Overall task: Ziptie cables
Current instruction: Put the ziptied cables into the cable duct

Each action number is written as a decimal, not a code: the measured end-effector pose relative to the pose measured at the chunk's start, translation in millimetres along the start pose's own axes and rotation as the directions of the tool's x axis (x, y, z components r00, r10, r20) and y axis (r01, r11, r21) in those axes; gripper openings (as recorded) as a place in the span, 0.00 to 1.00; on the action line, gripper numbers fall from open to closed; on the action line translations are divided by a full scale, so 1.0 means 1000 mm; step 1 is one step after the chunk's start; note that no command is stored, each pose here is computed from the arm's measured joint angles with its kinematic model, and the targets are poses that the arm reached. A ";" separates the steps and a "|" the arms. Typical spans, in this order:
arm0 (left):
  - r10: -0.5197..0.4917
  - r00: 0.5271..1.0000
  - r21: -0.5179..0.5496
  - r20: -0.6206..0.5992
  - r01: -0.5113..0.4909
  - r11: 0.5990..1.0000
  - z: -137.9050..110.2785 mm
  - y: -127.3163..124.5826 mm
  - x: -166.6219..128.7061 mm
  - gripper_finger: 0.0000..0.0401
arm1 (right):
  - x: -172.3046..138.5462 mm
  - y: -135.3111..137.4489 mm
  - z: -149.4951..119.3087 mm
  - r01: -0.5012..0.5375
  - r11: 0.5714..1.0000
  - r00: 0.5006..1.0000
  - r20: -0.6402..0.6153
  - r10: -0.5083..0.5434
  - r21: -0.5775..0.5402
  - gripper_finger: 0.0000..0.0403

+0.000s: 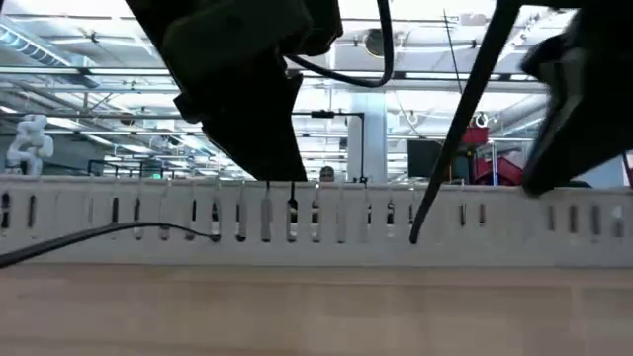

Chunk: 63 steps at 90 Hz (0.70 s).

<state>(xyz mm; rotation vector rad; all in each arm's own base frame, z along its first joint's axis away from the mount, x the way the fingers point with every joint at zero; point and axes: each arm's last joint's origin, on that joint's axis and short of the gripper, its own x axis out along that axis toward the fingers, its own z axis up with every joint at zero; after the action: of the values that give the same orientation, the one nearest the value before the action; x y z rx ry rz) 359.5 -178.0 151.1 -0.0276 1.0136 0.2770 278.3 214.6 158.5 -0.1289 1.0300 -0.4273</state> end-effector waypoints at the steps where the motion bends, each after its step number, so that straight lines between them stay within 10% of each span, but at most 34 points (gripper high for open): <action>1: 0.002 1.000 0.002 -0.002 -0.002 1.000 0.000 0.001 0.000 0.29 | 0.001 -0.002 0.001 0.008 1.000 1.000 -0.002 -0.008 -0.003 0.00; 33: 0.182 0.983 0.122 -0.039 -0.176 0.977 0.011 0.039 0.017 0.29 | 0.023 -0.027 0.024 0.107 0.994 0.994 0.000 -0.107 -0.030 0.00; 63: 0.302 0.951 0.155 -0.071 -0.288 0.945 0.006 0.051 0.000 0.29 | -0.041 0.000 0.029 0.035 0.999 0.997 0.065 -0.035 0.000 0.00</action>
<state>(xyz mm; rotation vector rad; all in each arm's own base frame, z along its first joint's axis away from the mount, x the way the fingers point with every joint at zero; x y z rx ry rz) 352.2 -128.3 159.3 0.2464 1.1298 0.4795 284.8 227.9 206.4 -0.1609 0.9650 -0.4520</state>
